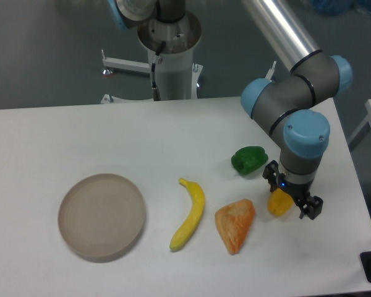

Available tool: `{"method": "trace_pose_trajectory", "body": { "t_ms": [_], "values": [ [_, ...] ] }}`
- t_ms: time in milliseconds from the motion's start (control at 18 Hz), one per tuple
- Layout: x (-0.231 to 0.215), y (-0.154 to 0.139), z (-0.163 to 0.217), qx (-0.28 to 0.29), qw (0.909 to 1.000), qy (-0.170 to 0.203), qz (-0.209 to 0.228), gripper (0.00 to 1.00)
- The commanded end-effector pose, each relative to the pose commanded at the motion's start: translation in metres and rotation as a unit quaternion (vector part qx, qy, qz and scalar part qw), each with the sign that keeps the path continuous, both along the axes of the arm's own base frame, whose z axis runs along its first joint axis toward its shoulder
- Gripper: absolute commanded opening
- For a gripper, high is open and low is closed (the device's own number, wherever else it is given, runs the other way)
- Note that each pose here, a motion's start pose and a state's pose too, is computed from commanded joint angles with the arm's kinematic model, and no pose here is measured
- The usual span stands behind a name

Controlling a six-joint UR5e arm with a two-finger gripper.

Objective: Pick up the yellow pepper from the table
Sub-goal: 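Close the gripper around the yellow pepper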

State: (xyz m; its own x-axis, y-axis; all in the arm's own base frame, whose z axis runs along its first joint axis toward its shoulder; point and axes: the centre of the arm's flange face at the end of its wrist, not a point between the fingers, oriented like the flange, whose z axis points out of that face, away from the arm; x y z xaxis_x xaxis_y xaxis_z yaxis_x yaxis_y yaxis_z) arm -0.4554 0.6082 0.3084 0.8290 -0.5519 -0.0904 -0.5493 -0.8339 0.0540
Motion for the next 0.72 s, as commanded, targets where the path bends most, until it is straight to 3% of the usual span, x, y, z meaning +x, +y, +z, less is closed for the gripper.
{"method": "trace_pose_trajectory", "body": {
  "t_ms": [722],
  "values": [
    [-0.014,-0.018,-0.03,-0.012,0.9997,-0.015,0.016,1.0]
  ]
}}
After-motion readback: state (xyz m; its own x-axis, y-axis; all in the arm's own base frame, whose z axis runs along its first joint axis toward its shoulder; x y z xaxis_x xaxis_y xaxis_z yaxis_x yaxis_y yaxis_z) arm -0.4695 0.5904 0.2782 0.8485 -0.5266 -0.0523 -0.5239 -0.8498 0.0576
